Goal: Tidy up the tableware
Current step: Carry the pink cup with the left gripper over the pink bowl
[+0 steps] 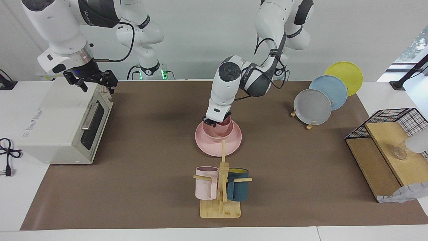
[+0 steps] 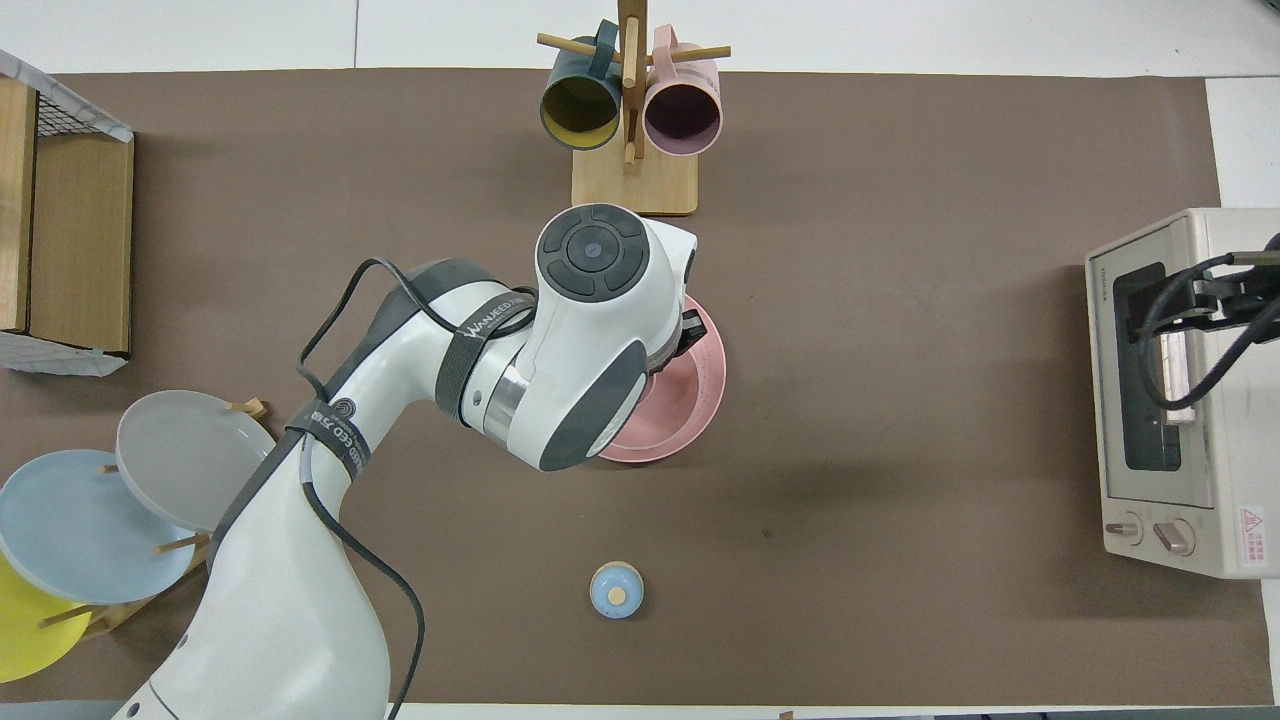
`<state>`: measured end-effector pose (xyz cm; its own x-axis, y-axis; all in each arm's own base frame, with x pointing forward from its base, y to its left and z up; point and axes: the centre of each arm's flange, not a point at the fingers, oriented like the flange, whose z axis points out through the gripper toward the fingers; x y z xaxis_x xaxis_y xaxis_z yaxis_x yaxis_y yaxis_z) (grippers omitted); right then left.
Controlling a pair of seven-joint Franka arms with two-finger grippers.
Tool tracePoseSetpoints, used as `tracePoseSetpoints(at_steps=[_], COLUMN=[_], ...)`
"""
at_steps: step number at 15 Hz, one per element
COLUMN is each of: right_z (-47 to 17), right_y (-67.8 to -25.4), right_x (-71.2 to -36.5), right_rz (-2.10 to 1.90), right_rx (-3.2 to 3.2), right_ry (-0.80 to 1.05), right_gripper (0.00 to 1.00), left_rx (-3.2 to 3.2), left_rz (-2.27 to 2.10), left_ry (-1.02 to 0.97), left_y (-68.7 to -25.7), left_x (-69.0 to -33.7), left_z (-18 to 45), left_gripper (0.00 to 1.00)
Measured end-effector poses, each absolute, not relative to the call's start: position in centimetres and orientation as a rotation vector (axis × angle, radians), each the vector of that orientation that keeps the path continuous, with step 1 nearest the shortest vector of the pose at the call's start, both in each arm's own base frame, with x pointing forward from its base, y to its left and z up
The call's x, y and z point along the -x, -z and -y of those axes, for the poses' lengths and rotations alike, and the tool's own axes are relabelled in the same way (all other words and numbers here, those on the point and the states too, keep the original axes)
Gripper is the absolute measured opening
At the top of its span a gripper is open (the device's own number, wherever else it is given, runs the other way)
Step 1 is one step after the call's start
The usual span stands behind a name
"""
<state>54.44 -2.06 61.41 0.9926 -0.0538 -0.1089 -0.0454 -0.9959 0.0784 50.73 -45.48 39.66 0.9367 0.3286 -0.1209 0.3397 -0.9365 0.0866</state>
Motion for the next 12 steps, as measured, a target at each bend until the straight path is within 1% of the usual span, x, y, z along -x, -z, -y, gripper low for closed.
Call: tracePoseSetpoints(at_steps=[3, 7, 8, 9, 10, 11, 12], right_z=[3.2, 4.1, 4.1, 4.2, 4.3, 4.7, 5.2], right_y=[-61.5, -61.5, -61.5, -61.5, -61.5, -61.5, -61.5], right_x=[-54.6, -54.6, -54.6, -54.6, -54.6, -54.6, -54.5], right_rz=[0.107, 0.131, 0.131, 0.132, 0.126, 0.104, 0.085], right_rx=[-3.062, -3.062, -3.062, -3.062, -3.063, -3.065, -3.066], right_ry=[0.133, 0.131, 0.131, 0.131, 0.131, 0.133, 0.135], right_gripper=[1.00, 1.00, 1.00, 1.00, 1.00, 1.00, 1.00], left_rx=[-2.983, -2.997, -2.998, -2.998, -2.999, -2.999, -2.999], left_rz=[-0.510, -0.488, -0.486, -0.485, -0.485, -0.484, -0.484], left_ry=[0.150, 0.140, 0.140, 0.139, 0.139, 0.139, 0.139], left_y=[-39.4, -38.6, -38.5, -38.4, -38.4, -38.4, -38.4], left_x=[-50.5, -49.8, -49.7, -49.7, -49.6, -49.6, -49.6], left_z=[45.8, 46.2, 46.3, 46.3, 46.3, 46.3, 46.3], left_gripper=[0.05, 0.05, 0.10, 0.10, 0.13, 0.22, 0.34])
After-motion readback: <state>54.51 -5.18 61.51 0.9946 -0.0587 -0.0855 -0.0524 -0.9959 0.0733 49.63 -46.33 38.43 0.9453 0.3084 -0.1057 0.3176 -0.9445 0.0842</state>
